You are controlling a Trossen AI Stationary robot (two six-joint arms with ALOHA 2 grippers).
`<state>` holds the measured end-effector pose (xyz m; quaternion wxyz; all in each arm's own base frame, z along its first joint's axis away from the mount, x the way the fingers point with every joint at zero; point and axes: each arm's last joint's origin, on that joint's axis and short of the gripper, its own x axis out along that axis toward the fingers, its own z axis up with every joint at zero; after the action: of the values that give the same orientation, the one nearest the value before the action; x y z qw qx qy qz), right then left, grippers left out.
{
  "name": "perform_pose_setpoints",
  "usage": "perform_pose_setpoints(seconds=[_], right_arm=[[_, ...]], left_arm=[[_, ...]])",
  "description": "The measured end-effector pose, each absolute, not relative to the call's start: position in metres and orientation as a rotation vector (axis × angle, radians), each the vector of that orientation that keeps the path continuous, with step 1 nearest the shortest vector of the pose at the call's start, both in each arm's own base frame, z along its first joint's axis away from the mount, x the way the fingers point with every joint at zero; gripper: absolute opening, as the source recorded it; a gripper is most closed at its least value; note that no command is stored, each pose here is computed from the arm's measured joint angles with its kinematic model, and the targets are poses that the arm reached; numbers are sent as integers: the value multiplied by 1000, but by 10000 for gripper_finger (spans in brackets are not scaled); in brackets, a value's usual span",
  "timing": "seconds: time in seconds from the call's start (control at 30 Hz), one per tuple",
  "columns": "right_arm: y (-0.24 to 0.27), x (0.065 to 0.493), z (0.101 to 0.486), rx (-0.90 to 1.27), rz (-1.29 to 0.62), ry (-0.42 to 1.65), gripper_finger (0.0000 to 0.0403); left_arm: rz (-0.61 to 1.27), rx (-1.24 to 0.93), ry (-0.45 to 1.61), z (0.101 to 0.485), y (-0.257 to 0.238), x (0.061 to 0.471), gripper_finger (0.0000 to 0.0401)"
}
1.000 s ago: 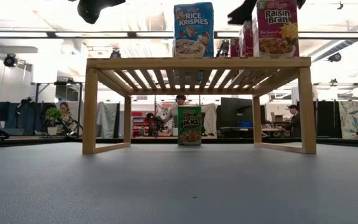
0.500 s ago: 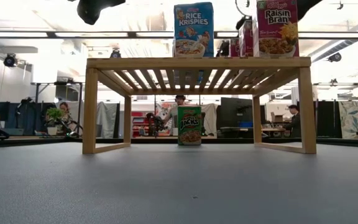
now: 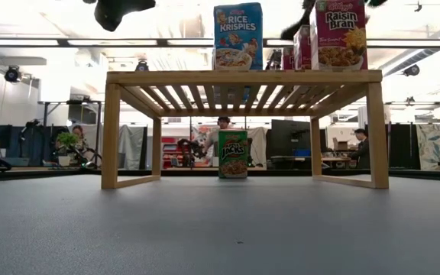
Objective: Stack cereal on shelf
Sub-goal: Put the bottom right green cereal box on the shelf
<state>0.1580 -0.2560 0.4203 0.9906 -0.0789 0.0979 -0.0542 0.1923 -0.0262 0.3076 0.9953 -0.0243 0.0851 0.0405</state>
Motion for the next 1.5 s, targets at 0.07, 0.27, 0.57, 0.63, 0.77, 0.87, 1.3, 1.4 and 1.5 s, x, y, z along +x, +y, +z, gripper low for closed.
perform_pose_setpoints(seconds=[0.07, 0.27, 0.57, 0.63, 0.77, 0.87, 1.3, 1.4, 1.5], right_arm=[[-229, 145, 444, -202, -117, 147, 189], [-123, 114, 493, -231, 70, 5, 189], [-3, 40, 485, -181, 209, 42, 189], [5, 31, 482, -137, 222, 33, 189], [13, 18, 475, -102, 237, 3, 189], [5, 30, 465, -54, 225, 29, 189], [-37, 145, 452, -10, 503, 4, 189], [-25, 169, 451, -9, 555, 8, 189], [-4, 195, 444, -6, 595, 74, 189]], left_arm=[[87, -41, 171, 308, -26, 192, 231], [87, -41, 173, 307, -26, 193, 231], [89, -46, 193, 301, -28, 202, 231], [90, -48, 202, 299, -28, 204, 231], [92, -61, 214, 296, -29, 209, 231], [92, -68, 210, 295, -30, 212, 231], [92, -70, 200, 294, -30, 217, 231], [92, -69, 203, 293, -30, 217, 231], [92, -68, 210, 293, -30, 217, 231]])
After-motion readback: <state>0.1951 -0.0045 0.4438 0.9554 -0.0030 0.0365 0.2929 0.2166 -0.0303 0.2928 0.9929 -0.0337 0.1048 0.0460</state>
